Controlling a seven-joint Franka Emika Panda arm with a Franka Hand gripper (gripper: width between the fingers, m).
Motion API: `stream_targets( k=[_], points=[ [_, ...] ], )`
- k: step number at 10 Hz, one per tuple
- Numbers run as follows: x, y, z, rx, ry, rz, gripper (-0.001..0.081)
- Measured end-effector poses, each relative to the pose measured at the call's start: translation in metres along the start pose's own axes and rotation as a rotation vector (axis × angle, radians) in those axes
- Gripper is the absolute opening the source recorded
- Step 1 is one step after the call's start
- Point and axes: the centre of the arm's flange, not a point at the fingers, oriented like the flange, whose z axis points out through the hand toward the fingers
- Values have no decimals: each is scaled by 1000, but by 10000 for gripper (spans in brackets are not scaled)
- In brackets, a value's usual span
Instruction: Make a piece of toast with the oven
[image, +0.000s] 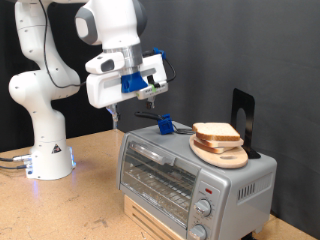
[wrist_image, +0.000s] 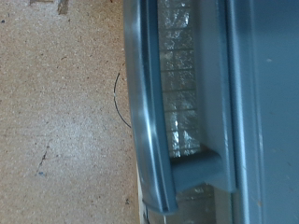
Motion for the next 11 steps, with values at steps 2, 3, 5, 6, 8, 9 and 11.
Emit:
stream_targets(
  k=[2, 3, 5, 6, 8, 9, 11],
  points=[
    [-4, 4, 24, -8, 10, -3, 808],
    [-6, 7, 35, -13, 15, -6, 808],
    [-10, 13, 50, -19, 18, -9, 808],
    [-11, 17, 56, -23, 22, -10, 808],
    [-12, 27, 70, -43, 46, -5, 808],
    [-12, 32, 79, -51, 62, 6, 808],
    [-7, 35, 86, -38, 100, 16, 808]
  ],
)
